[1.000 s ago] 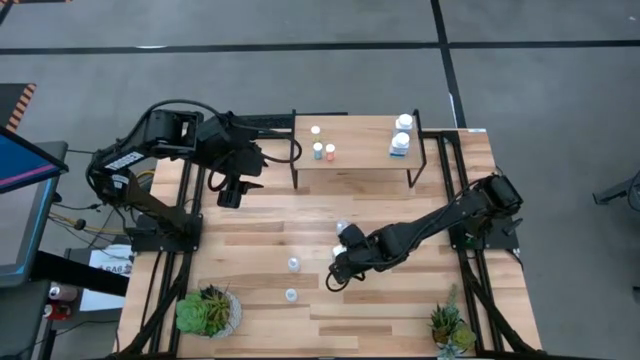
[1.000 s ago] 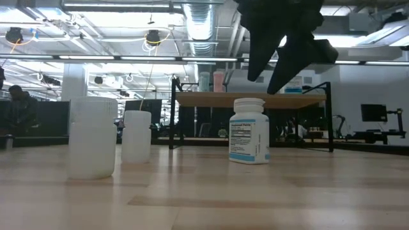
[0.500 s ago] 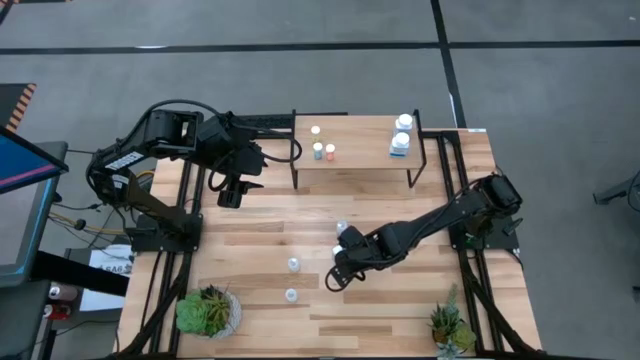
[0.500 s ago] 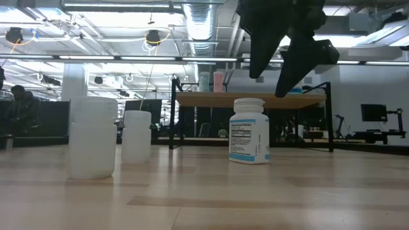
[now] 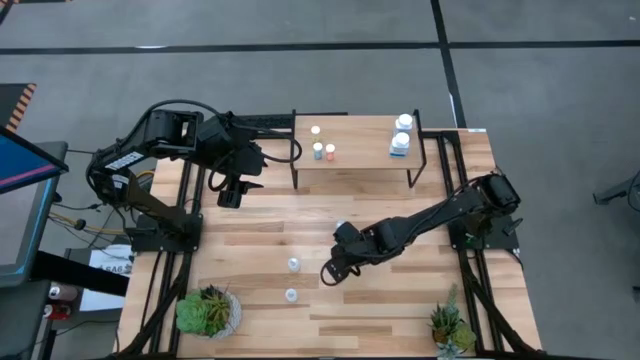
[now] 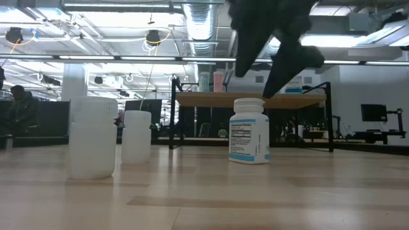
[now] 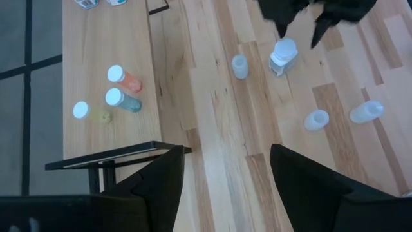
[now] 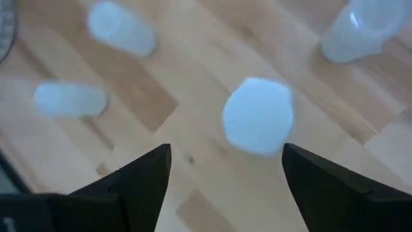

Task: Pick and place medicine bottles onto shelf by color
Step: Align the white pill bottle with the other white pill bottles on the shelf

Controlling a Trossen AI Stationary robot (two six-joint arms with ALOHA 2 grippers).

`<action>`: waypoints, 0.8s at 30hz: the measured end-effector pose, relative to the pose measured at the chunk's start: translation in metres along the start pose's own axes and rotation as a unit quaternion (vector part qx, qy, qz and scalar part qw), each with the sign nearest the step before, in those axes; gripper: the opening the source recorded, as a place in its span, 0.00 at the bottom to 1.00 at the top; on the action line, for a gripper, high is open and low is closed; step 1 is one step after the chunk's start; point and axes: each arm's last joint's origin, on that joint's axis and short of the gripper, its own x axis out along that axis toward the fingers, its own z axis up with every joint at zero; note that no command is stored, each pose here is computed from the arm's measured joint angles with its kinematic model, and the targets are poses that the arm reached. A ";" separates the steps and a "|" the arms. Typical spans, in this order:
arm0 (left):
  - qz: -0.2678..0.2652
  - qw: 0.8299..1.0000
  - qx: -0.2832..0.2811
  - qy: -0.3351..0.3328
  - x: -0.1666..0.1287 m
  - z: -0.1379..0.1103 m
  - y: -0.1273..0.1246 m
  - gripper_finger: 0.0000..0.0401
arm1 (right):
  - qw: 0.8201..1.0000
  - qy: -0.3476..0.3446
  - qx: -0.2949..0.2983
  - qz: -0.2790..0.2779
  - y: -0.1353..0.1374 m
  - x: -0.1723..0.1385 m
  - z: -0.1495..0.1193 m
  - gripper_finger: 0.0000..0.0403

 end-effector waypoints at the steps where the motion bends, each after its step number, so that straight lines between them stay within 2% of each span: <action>1: 0.000 1.000 0.000 0.000 0.000 0.000 0.000 0.54 | 1.000 0.003 0.006 -0.012 -0.003 0.004 0.001 0.79; 3: 0.000 1.000 0.001 0.000 0.000 0.000 0.000 0.54 | 0.999 0.020 0.014 -0.033 -0.007 0.013 0.001 0.79; 7: 0.000 1.000 0.002 0.002 0.000 0.000 0.000 0.54 | 0.998 0.048 0.027 -0.028 -0.007 0.031 0.003 0.79; 12: 0.000 1.000 0.012 0.002 0.000 0.000 0.000 0.54 | 0.999 0.035 0.021 -0.009 -0.001 0.032 0.007 0.79; 17: -0.001 1.000 0.012 0.004 0.000 0.000 0.000 0.54 | 0.999 0.031 0.027 -0.030 -0.006 0.042 0.011 0.79; 24: -0.001 1.000 0.012 0.004 0.000 -0.001 0.000 0.54 | 0.999 0.020 0.028 -0.018 -0.005 0.047 0.017 0.79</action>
